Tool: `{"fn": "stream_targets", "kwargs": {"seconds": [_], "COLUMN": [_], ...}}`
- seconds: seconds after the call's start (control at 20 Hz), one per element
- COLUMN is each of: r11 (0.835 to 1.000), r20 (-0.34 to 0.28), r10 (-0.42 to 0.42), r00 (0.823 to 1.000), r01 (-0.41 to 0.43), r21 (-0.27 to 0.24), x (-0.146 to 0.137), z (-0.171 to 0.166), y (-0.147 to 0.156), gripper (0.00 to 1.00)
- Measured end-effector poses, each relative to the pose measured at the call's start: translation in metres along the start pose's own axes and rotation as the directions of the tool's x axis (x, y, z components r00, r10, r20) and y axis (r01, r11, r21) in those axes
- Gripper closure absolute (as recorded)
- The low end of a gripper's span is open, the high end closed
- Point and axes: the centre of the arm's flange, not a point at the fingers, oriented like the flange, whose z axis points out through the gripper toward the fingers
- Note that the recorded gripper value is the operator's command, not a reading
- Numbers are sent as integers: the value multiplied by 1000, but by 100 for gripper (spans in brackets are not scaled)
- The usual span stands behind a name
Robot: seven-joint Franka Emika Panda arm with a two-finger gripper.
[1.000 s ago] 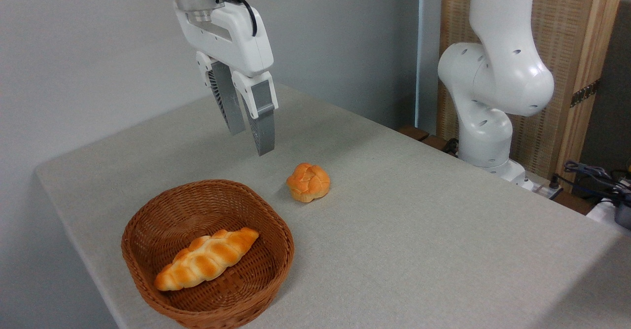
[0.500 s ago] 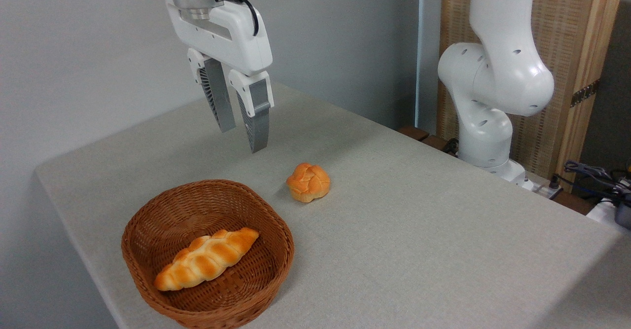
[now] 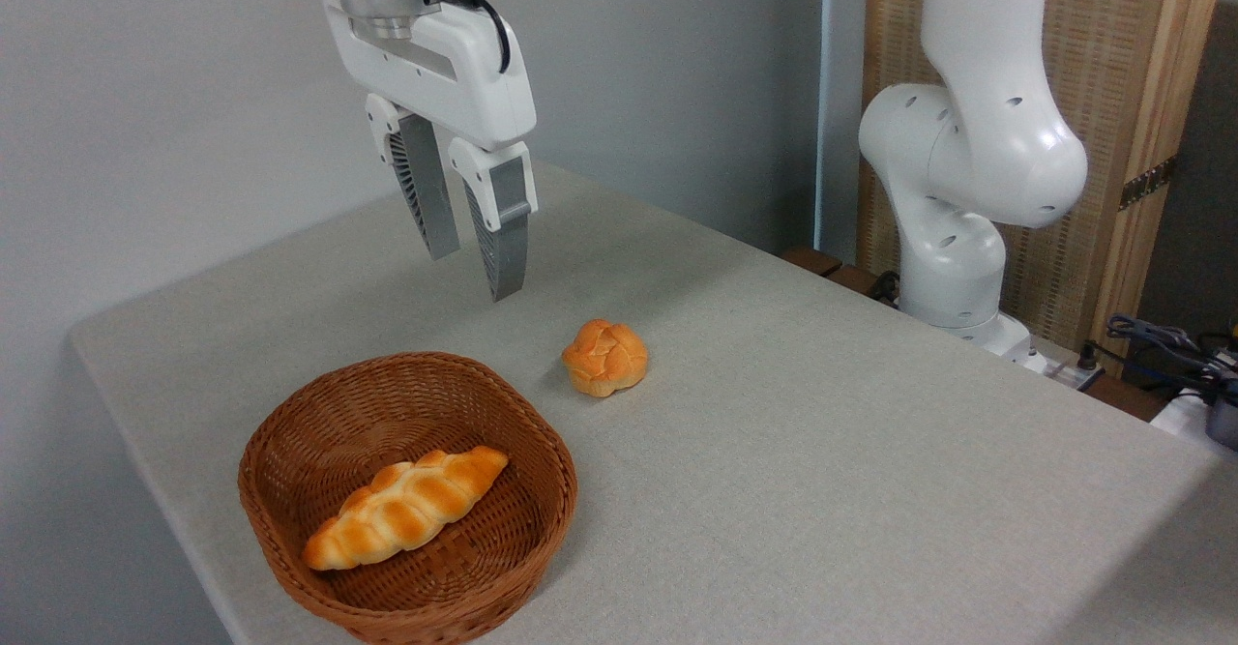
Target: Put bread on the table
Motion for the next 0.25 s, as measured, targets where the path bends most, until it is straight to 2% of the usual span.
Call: {"fn": "stream_targets", "kwargs": {"seconds": [0.25], "r11": [1000], "r20": [0], "r10": [-7], "r00": [1000], "r01": [7], "r21": [0], "x": [-2], "z": [0], "y": [-3], "gripper": [0]}}
